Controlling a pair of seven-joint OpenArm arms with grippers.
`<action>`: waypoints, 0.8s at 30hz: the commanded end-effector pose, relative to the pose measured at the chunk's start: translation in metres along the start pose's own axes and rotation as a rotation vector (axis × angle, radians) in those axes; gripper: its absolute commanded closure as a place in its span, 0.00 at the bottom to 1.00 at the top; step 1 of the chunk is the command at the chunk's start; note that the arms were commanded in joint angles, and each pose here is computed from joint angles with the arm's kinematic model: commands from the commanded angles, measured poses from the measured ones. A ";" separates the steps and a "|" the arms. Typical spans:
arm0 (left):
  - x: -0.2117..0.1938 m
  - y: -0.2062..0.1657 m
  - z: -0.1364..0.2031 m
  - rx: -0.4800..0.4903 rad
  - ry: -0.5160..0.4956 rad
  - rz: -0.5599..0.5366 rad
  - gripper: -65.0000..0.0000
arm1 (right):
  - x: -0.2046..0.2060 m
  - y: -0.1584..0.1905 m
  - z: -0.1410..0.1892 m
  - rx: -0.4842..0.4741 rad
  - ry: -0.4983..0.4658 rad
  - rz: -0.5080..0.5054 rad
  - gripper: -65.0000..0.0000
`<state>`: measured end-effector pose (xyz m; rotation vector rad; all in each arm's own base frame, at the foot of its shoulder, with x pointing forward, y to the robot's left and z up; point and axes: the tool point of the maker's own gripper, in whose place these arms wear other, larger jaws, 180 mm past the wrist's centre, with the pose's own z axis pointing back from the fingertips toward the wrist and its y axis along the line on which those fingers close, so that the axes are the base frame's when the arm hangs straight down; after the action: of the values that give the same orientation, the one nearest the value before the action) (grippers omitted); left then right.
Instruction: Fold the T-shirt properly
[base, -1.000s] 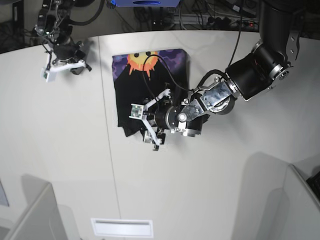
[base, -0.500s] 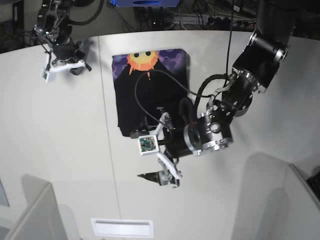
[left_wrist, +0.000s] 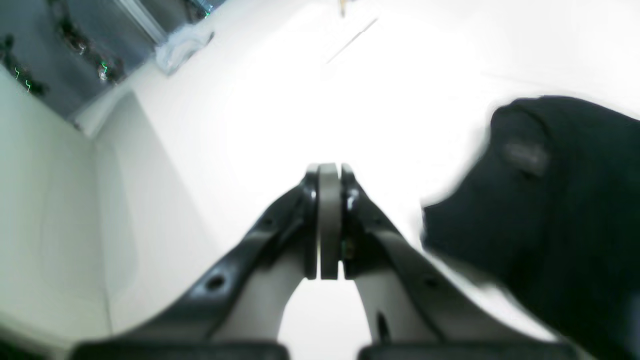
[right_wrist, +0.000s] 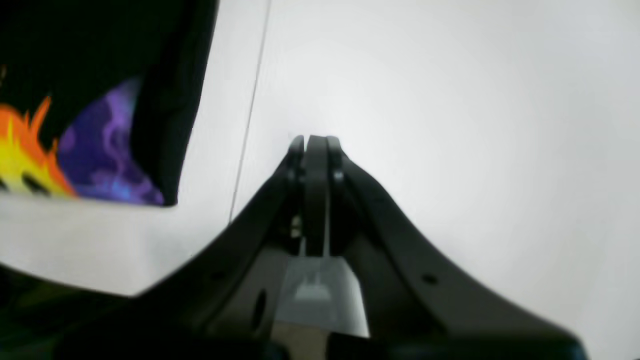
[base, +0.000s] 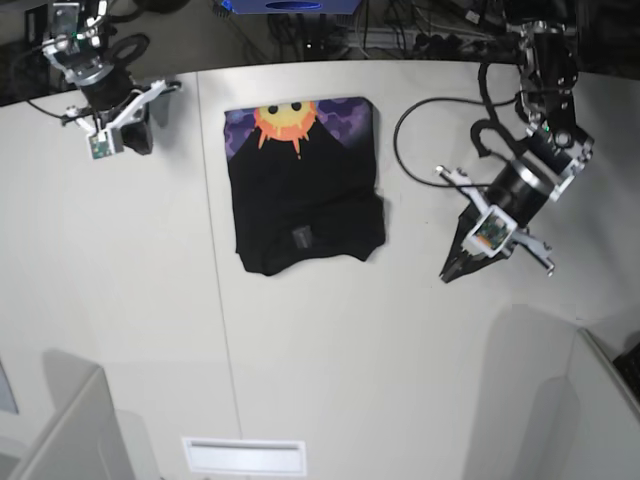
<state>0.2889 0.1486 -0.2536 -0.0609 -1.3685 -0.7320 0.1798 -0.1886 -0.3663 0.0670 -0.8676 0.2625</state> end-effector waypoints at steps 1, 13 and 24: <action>0.007 0.001 0.014 0.013 -0.056 0.013 1.00 | 0.003 0.001 0.006 0.011 -0.023 0.033 1.00; -0.108 -0.062 0.172 0.178 0.066 0.432 1.00 | -0.057 -0.013 0.015 0.053 0.213 0.211 1.00; -0.215 -0.134 0.259 0.306 0.240 0.759 1.00 | -0.166 0.043 0.098 0.128 0.552 0.051 1.00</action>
<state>-0.0055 0.2441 -0.4436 -0.2387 -1.0697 0.1047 -0.0050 -0.1928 -0.4356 0.0910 -0.3014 0.3512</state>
